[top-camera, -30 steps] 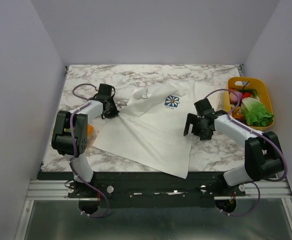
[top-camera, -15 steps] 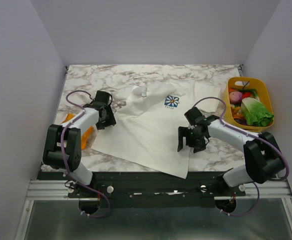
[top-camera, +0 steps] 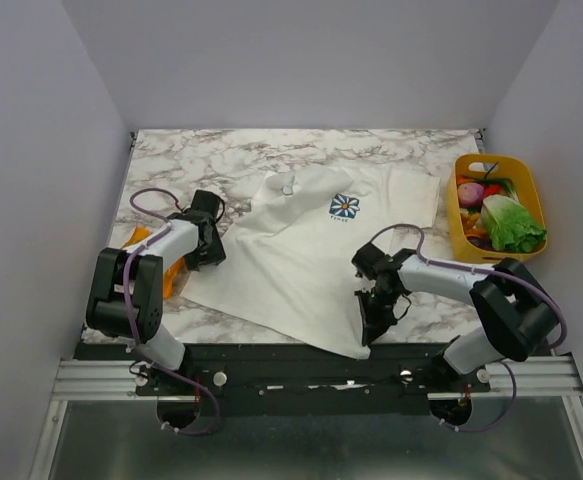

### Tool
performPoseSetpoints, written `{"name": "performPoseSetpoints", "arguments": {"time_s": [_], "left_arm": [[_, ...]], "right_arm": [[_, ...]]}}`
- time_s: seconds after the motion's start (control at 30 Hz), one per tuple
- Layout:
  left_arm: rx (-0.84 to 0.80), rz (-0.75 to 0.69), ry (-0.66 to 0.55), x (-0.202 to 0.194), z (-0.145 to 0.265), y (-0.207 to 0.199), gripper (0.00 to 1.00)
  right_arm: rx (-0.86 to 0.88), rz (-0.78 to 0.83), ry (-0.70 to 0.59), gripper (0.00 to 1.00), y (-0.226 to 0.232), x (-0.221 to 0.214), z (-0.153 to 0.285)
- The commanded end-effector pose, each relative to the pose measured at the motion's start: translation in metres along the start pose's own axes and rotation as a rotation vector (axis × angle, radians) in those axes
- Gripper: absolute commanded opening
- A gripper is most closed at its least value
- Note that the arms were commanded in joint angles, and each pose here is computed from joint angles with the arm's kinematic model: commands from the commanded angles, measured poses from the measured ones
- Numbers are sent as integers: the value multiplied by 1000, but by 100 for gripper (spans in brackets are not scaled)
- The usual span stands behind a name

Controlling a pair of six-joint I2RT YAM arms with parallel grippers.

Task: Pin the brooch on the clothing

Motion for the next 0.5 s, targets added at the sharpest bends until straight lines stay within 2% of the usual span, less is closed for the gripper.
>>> {"name": "performPoseSetpoints", "arguments": {"time_s": [0.0, 0.17, 0.27, 0.47], "left_arm": [[52, 12, 5, -12, -5, 16, 61], [30, 21, -12, -10, -2, 15, 61], [-22, 16, -8, -13, -1, 8, 62], [-74, 24, 17, -21, 0, 2, 62]], "right_arm": [[-86, -14, -22, 0, -13, 2, -18], [-156, -57, -181, 0, -20, 39, 13], [-97, -112, -268, 0, -23, 63, 37], [-83, -221, -395, 1, -61, 99, 73]]}}
Point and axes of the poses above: each gripper's point midway between its finger pads, its own z axis back along the fingers, its own y axis along the line the jaws close on, x = y × z, the point moved 1 cm from there along z, back along the fingers, and after that the axes turned 3 degrees about z, right-handed, at the moved point
